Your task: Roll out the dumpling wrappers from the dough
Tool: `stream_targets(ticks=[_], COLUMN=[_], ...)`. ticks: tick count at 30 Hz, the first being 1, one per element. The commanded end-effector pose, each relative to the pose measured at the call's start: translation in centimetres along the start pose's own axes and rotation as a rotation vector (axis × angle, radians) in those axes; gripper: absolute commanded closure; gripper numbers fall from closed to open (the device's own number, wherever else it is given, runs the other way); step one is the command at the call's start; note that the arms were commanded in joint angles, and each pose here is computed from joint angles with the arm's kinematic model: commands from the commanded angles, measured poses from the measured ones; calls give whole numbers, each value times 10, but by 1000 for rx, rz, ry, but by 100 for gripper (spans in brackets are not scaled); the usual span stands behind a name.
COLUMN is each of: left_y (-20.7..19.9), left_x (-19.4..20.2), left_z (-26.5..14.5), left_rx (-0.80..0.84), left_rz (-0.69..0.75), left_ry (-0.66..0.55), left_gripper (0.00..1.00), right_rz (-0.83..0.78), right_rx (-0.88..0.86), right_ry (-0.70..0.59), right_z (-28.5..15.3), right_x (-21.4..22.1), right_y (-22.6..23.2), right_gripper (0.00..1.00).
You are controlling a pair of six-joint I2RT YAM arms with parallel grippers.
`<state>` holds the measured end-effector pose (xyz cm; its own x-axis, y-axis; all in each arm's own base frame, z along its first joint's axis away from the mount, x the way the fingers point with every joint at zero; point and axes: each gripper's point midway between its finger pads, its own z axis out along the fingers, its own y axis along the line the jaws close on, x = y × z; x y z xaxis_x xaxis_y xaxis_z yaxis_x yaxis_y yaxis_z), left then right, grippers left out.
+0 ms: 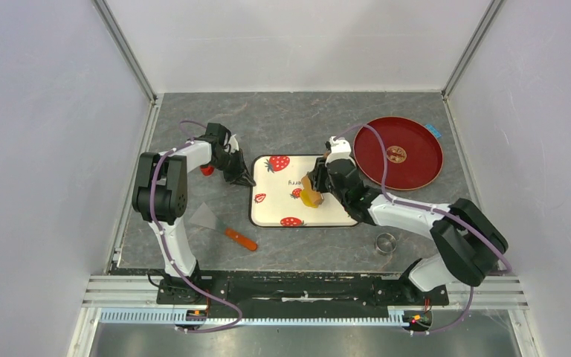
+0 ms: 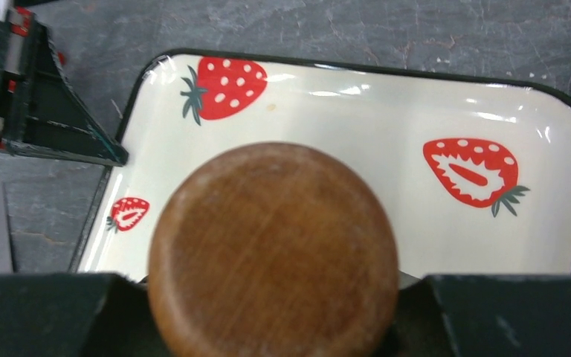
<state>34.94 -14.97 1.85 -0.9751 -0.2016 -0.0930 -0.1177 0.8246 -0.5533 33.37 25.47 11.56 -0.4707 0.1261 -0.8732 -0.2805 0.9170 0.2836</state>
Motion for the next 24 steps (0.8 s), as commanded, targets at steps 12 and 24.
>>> stream_targets(ticks=[12,24], left_y=[23,23], left_x=[2,3], left_z=[4,5], left_rx=[-114,-113], left_rz=[-39,-35], left_ry=[-18,-13], left_gripper=[98,98], right_rz=[-52,-126], right_rx=[67,116], right_ry=[-72,43], right_z=[10,4], right_x=[15,73], right_y=[-7,-23], right_gripper=[100,100])
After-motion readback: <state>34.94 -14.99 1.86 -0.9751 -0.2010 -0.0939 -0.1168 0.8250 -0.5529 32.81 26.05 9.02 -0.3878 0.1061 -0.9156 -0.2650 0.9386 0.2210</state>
